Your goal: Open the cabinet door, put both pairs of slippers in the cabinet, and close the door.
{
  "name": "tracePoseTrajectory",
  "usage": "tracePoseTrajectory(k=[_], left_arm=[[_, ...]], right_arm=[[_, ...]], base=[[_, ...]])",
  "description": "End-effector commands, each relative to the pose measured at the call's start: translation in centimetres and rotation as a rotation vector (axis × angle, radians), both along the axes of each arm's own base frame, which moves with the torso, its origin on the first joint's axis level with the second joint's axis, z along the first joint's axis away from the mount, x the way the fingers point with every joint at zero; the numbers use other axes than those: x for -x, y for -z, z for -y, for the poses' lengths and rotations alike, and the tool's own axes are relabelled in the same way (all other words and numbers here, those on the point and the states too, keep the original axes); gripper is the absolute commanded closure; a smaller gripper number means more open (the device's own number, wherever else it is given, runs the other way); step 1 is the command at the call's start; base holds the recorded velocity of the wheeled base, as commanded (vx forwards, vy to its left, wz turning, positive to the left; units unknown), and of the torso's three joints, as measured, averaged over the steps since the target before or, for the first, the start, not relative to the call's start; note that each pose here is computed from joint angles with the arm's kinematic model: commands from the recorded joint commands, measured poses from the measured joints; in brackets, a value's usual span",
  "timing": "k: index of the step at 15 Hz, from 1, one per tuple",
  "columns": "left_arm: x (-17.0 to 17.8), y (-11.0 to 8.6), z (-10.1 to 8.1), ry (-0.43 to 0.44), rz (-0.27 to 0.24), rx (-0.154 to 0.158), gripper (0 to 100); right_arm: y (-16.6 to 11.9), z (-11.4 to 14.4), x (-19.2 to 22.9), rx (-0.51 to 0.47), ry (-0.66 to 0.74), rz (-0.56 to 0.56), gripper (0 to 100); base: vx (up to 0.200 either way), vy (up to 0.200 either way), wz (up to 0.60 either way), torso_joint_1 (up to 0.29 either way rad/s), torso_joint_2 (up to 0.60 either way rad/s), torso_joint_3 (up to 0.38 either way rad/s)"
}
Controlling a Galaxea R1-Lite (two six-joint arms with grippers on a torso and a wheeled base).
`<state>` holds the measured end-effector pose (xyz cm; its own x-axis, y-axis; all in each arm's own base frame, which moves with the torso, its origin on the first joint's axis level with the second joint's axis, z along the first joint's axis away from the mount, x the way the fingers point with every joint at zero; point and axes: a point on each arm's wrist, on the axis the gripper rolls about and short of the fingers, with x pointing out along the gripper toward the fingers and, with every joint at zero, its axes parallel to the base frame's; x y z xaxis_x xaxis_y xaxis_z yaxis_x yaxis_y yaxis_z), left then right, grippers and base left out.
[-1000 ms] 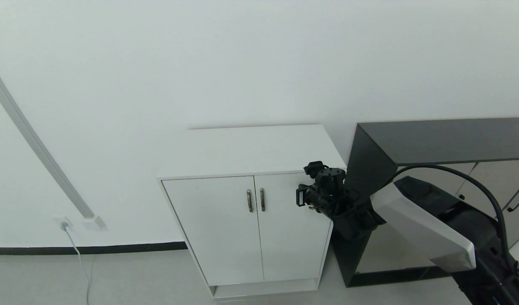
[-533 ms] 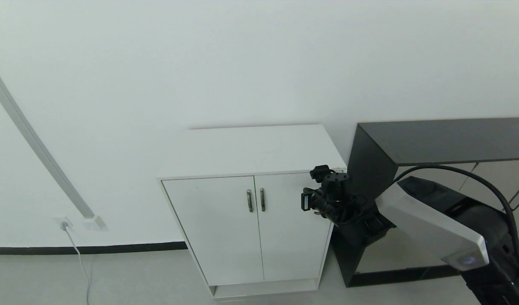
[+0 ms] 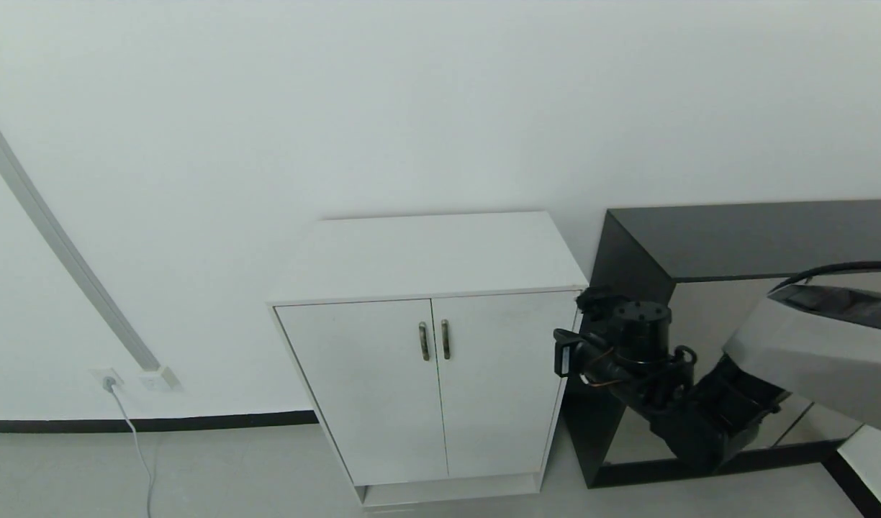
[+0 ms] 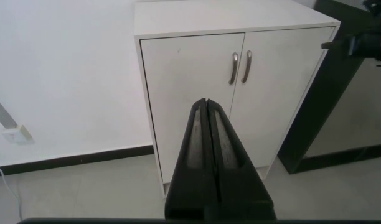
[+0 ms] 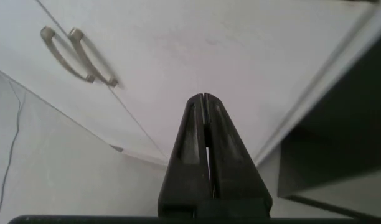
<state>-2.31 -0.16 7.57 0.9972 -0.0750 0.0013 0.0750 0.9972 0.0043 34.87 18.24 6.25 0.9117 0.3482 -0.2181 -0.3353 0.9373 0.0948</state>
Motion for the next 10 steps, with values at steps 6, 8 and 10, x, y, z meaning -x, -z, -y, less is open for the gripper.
tracePoseTrajectory(k=[6,8,10], left_arm=[[0.0,0.0,0.0,0.0,-0.001,0.0,100],[0.0,0.0,0.0,0.0,-0.001,0.0,100],[0.0,0.0,0.0,0.0,-0.001,0.0,100]], right_arm=[[-5.2,11.8,6.3,-0.014,0.259,0.038,100],[-5.6,13.7,8.0,-0.007,0.329,0.033,100],[-5.5,15.5,9.9,0.012,0.432,0.016,100]], base=[[0.0,0.0,0.0,0.0,0.0,0.0],[0.0,0.0,0.0,0.0,0.0,0.0],[0.0,0.0,0.0,0.0,0.0,0.0]])
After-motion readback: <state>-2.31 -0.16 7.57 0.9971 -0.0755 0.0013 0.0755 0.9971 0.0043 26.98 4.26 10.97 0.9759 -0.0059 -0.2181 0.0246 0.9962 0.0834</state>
